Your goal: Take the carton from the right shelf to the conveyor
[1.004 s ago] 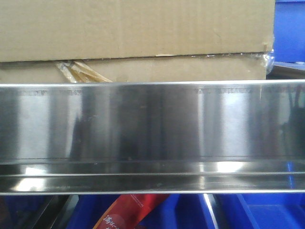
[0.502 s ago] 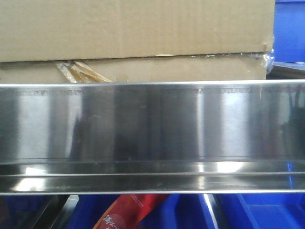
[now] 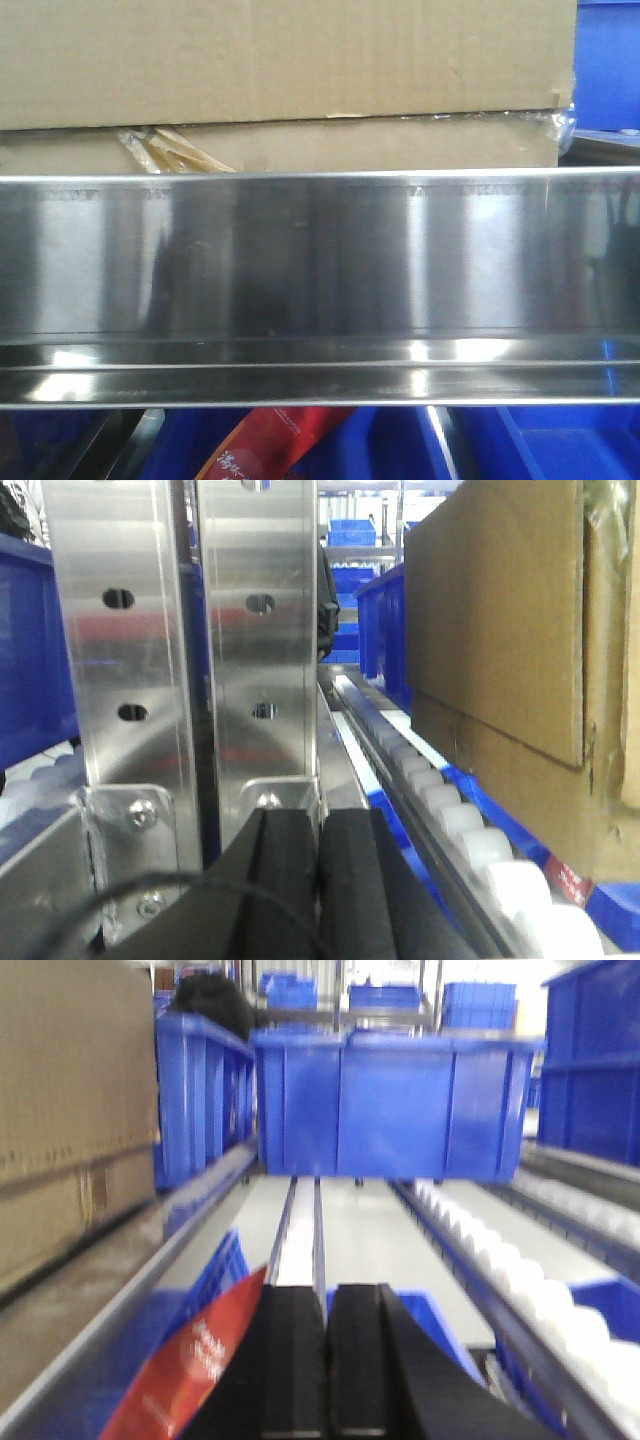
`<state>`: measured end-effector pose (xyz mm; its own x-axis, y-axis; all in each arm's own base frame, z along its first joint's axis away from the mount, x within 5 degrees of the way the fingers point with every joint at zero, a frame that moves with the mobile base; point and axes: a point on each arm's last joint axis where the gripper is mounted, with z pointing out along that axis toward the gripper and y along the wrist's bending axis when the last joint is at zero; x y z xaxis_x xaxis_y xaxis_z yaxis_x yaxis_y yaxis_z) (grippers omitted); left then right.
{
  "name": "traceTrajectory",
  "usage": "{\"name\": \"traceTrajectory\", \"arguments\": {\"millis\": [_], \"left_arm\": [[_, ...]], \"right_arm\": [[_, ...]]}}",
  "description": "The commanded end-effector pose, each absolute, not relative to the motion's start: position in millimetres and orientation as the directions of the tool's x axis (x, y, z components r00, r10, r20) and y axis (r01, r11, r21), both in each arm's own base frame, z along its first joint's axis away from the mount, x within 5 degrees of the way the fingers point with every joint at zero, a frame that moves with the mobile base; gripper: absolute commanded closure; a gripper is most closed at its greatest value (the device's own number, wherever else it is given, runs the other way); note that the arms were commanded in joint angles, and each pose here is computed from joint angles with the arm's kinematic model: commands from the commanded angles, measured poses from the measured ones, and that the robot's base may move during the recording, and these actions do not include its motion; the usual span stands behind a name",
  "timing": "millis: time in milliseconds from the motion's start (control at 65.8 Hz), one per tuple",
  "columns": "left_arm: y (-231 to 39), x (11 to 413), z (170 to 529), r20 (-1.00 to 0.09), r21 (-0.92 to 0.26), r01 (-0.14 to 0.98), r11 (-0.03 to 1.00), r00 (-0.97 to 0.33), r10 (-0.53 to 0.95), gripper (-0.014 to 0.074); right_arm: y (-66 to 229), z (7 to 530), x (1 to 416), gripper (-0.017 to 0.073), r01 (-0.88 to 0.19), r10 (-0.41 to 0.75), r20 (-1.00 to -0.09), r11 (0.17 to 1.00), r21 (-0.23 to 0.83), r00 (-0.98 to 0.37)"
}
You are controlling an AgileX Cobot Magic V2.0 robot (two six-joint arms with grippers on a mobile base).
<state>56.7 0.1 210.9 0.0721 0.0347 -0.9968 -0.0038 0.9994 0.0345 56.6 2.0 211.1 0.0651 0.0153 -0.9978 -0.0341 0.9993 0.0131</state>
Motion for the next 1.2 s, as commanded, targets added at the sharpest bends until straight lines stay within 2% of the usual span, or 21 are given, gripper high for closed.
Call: {"name": "traceTrajectory", "arguments": {"millis": [0,182,289,411,517,563,608,715,806,867,943,1049,1186], "left_arm": [[0,56,217,-0.992,0.029,-0.008,1.000,0.123,0.030,0.0591],[0,53,229,-0.967,0.000,-0.005,1.000,0.256,0.001,0.0591],[0,51,240,-0.955,0.000,-0.005,1.000,0.295,0.002,0.0591],[0,40,278,-0.952,0.011,-0.008,1.000,0.307,0.013,0.0575],[0,26,317,-0.960,0.016,-0.013,1.000,0.279,0.019,0.0480],[0,23,329,-0.968,0.017,-0.014,1.000,0.252,0.020,0.0419],[1,22,339,-0.978,0.018,-0.015,1.000,0.207,0.020,0.0364],[1,21,364,-0.988,0.017,-0.015,1.000,0.152,0.019,0.0245],[1,21,385,-0.984,0.026,-0.022,0.999,0.175,0.030,0.0186],[1,21,394,-0.978,0.026,-0.022,0.999,0.205,0.030,0.0165],[1,25,401,-0.982,0.025,-0.021,0.999,0.185,0.028,0.0148],[0,34,408,-0.997,0.026,0.007,1.000,0.079,0.025,0.0146],[-10,42,425,-0.992,0.121,0.149,0.981,0.060,0.113,0.0147]], "right_arm": [[1,219,55,0.0637,-0.026,0.010,-0.989,1.000,0.006,0.146],[0,226,54,0.0637,-0.019,0.014,-0.975,1.000,0.010,0.223],[1,250,49,0.0637,-0.025,0.015,-0.967,1.000,0.009,0.256],[2,284,37,0.0637,-0.042,0.015,-0.972,0.999,0.005,0.234],[3,311,26,0.0622,-0.051,0.013,-0.972,0.999,0.001,0.234],[3,322,23,0.0585,-0.053,0.013,-0.971,0.999,0.000,0.238],[3,329,23,0.0510,-0.054,0.013,-0.970,0.999,0.000,0.241],[3,345,23,0.0272,-0.055,0.013,-0.968,0.999,-0.001,0.251],[3,353,26,0.0071,-0.055,0.013,-0.970,0.998,-0.001,0.244],[3,354,28,-0.0020,-0.055,0.012,-0.972,0.998,-0.001,0.236],[3,354,31,-0.0009,-0.055,0.012,-0.974,0.998,0.000,0.225],[3,357,32,-0.0009,-0.056,0.015,-0.974,0.998,0.002,0.225],[4,370,33,-0.0009,-0.070,0.025,-0.982,0.997,0.012,0.185]]}}
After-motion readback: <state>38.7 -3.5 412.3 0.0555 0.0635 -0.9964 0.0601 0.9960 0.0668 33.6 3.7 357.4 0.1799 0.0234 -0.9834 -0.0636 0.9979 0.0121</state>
